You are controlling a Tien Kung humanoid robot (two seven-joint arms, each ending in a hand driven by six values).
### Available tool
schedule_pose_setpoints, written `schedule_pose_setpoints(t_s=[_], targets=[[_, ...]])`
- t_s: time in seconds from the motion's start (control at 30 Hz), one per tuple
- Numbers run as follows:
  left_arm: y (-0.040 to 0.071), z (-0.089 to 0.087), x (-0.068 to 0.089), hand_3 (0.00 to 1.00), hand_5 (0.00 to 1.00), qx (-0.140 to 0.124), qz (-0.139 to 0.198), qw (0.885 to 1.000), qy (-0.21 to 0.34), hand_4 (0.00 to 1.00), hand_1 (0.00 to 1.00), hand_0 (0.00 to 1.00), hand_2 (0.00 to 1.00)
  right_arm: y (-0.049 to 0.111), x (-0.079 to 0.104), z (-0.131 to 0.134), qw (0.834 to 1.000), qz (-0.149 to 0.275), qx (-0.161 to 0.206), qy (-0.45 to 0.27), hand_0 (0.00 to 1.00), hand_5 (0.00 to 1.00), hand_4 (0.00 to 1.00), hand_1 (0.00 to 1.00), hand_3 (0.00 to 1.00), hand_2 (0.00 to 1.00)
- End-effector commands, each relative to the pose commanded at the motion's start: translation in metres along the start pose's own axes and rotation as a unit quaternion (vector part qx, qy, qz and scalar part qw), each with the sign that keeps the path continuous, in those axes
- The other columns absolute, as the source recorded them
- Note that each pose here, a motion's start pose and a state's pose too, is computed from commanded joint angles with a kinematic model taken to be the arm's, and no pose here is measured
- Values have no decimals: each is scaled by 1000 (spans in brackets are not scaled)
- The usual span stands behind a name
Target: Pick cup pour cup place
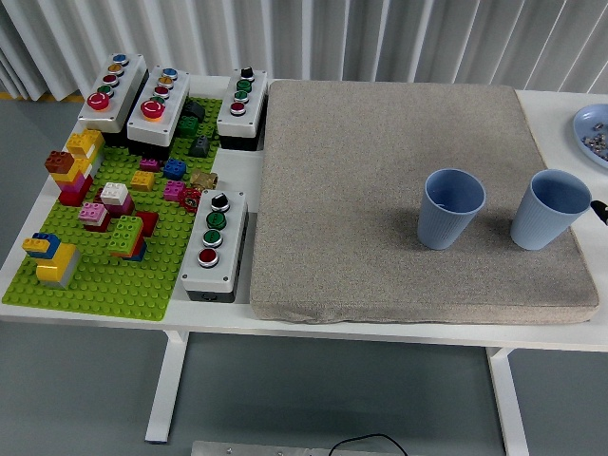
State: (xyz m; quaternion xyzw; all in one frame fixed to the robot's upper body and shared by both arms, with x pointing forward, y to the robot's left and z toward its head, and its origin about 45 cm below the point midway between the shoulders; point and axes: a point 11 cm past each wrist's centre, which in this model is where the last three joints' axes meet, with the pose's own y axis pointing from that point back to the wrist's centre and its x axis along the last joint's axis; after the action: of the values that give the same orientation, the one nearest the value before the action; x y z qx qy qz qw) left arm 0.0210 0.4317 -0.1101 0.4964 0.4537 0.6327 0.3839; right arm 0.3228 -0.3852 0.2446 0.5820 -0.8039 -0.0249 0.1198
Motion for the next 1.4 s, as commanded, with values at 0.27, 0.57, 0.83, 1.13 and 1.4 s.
schedule_pose_setpoints(t_s=[0.27, 0.57, 0.83, 1.13, 1.4], targets=[[0, 0, 1, 665, 943, 0, 2, 1000, -1, 520, 733, 750, 799, -26, -12, -73, 996, 8, 90, -26, 875, 315, 897, 823, 920, 878], [0, 4, 2, 665, 942, -7, 2, 1000, -3, 515, 734, 748, 800, -41, -6, -167, 969, 37, 214, -116, 801, 301, 876, 741, 824, 721], [0, 7, -1, 664, 941, -10, 0, 1000, -6, 514, 734, 747, 799, -61, -12, -163, 942, 14, 226, -249, 804, 716, 859, 739, 807, 726], [0, 7, -3, 663, 940, -11, -3, 1000, -7, 513, 734, 748, 799, -87, -9, -119, 946, -11, 121, -299, 836, 998, 816, 787, 842, 831], [0, 7, -4, 664, 941, -9, -4, 1000, -9, 512, 734, 747, 799, -87, -5, -120, 952, -4, 124, -281, 854, 998, 800, 801, 855, 854]])
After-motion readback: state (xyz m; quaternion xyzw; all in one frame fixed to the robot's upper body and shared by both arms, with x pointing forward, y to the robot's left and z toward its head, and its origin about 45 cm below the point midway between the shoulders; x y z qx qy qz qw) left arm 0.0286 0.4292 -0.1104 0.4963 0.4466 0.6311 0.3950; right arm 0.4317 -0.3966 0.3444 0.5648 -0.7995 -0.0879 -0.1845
